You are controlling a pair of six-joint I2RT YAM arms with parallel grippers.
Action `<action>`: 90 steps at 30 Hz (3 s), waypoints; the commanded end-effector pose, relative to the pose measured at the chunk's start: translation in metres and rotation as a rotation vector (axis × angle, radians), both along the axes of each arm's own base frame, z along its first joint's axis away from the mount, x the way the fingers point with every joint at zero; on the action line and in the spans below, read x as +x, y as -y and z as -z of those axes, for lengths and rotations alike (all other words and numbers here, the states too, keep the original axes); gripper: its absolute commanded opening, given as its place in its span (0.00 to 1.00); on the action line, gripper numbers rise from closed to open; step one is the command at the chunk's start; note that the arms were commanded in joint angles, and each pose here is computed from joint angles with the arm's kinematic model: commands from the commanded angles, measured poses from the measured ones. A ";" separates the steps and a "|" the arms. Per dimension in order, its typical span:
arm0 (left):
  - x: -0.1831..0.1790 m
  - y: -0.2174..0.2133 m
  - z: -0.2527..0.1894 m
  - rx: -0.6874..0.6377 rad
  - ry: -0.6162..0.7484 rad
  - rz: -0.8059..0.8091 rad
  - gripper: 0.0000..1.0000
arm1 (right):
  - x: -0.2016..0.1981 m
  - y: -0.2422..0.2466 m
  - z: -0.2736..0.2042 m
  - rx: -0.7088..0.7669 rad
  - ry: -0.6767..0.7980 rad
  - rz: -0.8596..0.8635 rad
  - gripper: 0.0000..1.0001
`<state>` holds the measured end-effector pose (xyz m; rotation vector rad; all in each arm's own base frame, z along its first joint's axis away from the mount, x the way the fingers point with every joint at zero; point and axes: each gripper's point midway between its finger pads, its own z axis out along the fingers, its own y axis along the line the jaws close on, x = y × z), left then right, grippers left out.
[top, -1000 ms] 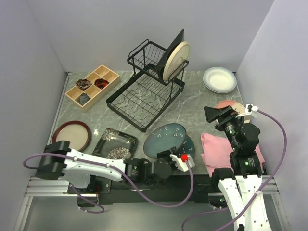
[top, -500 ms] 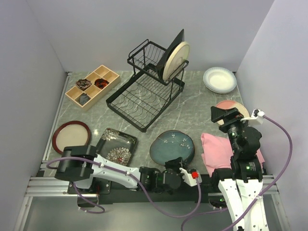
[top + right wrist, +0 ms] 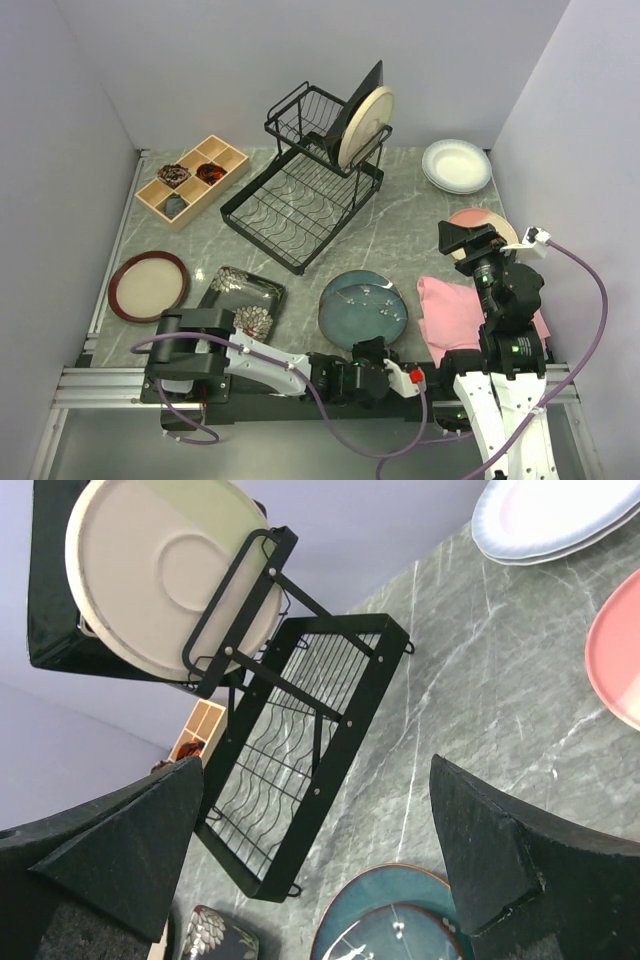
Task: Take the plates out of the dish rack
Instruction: Place the plate at the center of the board.
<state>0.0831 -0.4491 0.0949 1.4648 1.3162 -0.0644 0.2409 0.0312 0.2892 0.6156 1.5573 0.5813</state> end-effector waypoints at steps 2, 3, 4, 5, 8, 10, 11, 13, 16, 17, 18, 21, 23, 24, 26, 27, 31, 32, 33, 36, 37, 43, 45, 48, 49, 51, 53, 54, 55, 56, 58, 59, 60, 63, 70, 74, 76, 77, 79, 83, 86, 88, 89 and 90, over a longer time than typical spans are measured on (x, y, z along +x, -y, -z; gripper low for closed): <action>-0.001 0.030 -0.042 -0.122 0.024 -0.001 0.05 | -0.001 0.003 -0.021 -0.013 0.059 0.011 1.00; -0.002 0.032 -0.037 -0.112 0.024 -0.006 0.12 | -0.002 -0.002 -0.021 -0.012 0.059 -0.012 1.00; -0.002 0.032 -0.036 -0.106 0.020 -0.003 0.12 | -0.001 -0.002 -0.020 -0.012 0.057 -0.015 1.00; -0.003 0.032 -0.034 -0.102 0.012 -0.001 0.12 | -0.001 -0.002 -0.020 -0.012 0.056 -0.015 1.00; -0.007 0.034 -0.032 -0.109 -0.024 0.023 0.14 | -0.001 -0.004 -0.020 -0.010 0.057 -0.022 1.00; -0.008 0.033 -0.033 -0.114 -0.038 0.030 0.18 | -0.001 -0.003 -0.021 -0.008 0.062 -0.021 1.00; -0.007 0.031 -0.030 -0.101 -0.042 0.028 0.20 | -0.001 -0.004 -0.020 -0.010 0.059 -0.023 1.00; -0.009 0.030 -0.026 -0.086 -0.054 0.037 0.24 | -0.001 -0.004 -0.020 -0.010 0.062 -0.024 1.00; -0.017 0.029 -0.016 -0.038 -0.108 0.074 0.37 | -0.001 -0.003 -0.020 -0.011 0.065 -0.023 1.00; -0.019 0.030 -0.014 -0.036 -0.130 0.075 0.35 | -0.001 -0.004 -0.020 -0.013 0.066 -0.027 1.00; -0.020 0.029 -0.013 -0.024 -0.142 0.078 0.34 | -0.001 -0.005 -0.020 -0.014 0.067 -0.032 1.00; -0.026 0.029 -0.013 -0.027 -0.183 0.098 0.37 | -0.003 -0.005 -0.020 -0.011 0.076 -0.030 1.00; -0.028 0.029 -0.012 -0.027 -0.209 0.104 0.41 | -0.004 -0.004 -0.022 -0.008 0.086 -0.027 1.00; -0.028 0.029 -0.013 -0.028 -0.220 0.107 0.41 | -0.004 -0.004 -0.022 -0.008 0.086 -0.025 1.00; -0.031 0.029 -0.012 -0.027 -0.252 0.121 0.44 | -0.004 -0.004 -0.021 -0.009 0.088 -0.027 1.00; -0.032 0.028 -0.013 -0.024 -0.269 0.133 0.44 | -0.004 -0.005 -0.020 -0.009 0.086 -0.030 1.00; -0.031 0.027 -0.015 -0.040 -0.343 0.142 0.47 | -0.004 -0.006 -0.019 -0.006 0.083 -0.036 1.00; -0.027 0.025 -0.014 -0.039 -0.351 0.136 0.47 | -0.004 -0.006 -0.019 -0.006 0.083 -0.035 1.00; -0.026 0.024 -0.013 -0.036 -0.356 0.133 0.47 | -0.003 -0.006 -0.019 -0.004 0.083 -0.036 1.00; -0.021 0.021 -0.007 -0.021 -0.366 0.118 0.50 | -0.004 -0.006 -0.019 -0.004 0.085 -0.036 1.00; -0.020 0.021 -0.006 -0.021 -0.374 0.115 0.50 | -0.004 -0.006 -0.019 -0.004 0.086 -0.035 1.00; -0.007 0.017 0.006 -0.003 -0.386 0.081 0.51 | -0.004 -0.007 -0.019 -0.001 0.086 -0.044 1.00; -0.006 0.017 0.008 0.001 -0.392 0.080 0.52 | -0.003 -0.008 -0.018 0.002 0.085 -0.045 1.00; -0.003 0.018 0.007 -0.007 -0.414 0.080 0.54 | -0.004 -0.009 -0.018 0.002 0.086 -0.054 1.00; -0.001 0.017 0.010 -0.006 -0.434 0.078 0.55 | -0.004 -0.009 -0.017 0.002 0.085 -0.053 1.00; 0.003 0.017 0.011 -0.009 -0.450 0.073 0.55 | -0.004 -0.010 -0.018 0.004 0.086 -0.057 1.00; 0.008 0.014 0.014 -0.004 -0.454 0.059 0.56 | -0.004 -0.010 -0.018 0.004 0.086 -0.057 1.00; 0.009 0.014 0.016 0.002 -0.452 0.056 0.56 | -0.004 -0.011 -0.018 0.006 0.088 -0.062 1.00; 0.011 0.014 0.016 0.001 -0.453 0.047 0.57 | -0.004 -0.011 -0.017 0.006 0.086 -0.063 1.00; 0.014 0.012 0.019 0.008 -0.449 0.036 0.57 | -0.004 -0.011 -0.018 0.007 0.089 -0.063 1.00; 0.019 0.011 0.023 0.014 -0.453 0.023 0.58 | -0.005 -0.012 -0.018 0.009 0.091 -0.068 1.00; 0.021 0.010 0.026 0.016 -0.458 0.018 0.58 | -0.005 -0.012 -0.018 0.010 0.090 -0.068 1.00; 0.022 0.010 0.027 0.018 -0.467 0.018 0.59 | -0.005 -0.013 -0.018 0.013 0.092 -0.071 1.00; 0.024 0.010 0.027 0.015 -0.474 0.014 0.61 | -0.005 -0.014 -0.018 0.012 0.092 -0.077 1.00; 0.017 0.014 0.011 -0.033 -0.501 0.059 0.72 | -0.006 -0.013 -0.019 0.009 0.094 -0.076 1.00; 0.009 0.019 -0.010 -0.099 -0.529 0.107 0.82 | -0.007 -0.014 -0.020 0.007 0.100 -0.079 1.00; 0.006 0.020 -0.025 -0.150 -0.536 0.125 0.83 | -0.008 -0.014 -0.020 0.006 0.100 -0.079 1.00; 0.006 0.020 -0.032 -0.171 -0.538 0.129 0.84 | -0.008 -0.014 -0.021 0.004 0.101 -0.079 1.00; 0.005 0.016 -0.052 -0.235 -0.548 0.131 0.95 | -0.007 -0.015 -0.020 0.004 0.098 -0.086 1.00; 0.015 0.007 -0.090 -0.367 -0.578 0.058 0.99 | -0.007 -0.022 -0.021 0.008 0.107 -0.126 1.00; 0.035 -0.007 -0.127 -0.469 -0.570 -0.023 0.99 | -0.005 -0.027 -0.018 0.015 0.103 -0.155 1.00; 0.059 -0.028 -0.163 -0.578 -0.569 -0.094 0.99 | -0.004 -0.030 -0.018 0.009 0.101 -0.171 1.00; 0.066 -0.036 -0.177 -0.625 -0.573 -0.105 0.99 | -0.004 -0.031 -0.017 0.003 0.100 -0.180 1.00; 0.072 -0.044 -0.189 -0.675 -0.591 -0.118 1.00 | -0.004 -0.032 -0.018 0.000 0.102 -0.188 1.00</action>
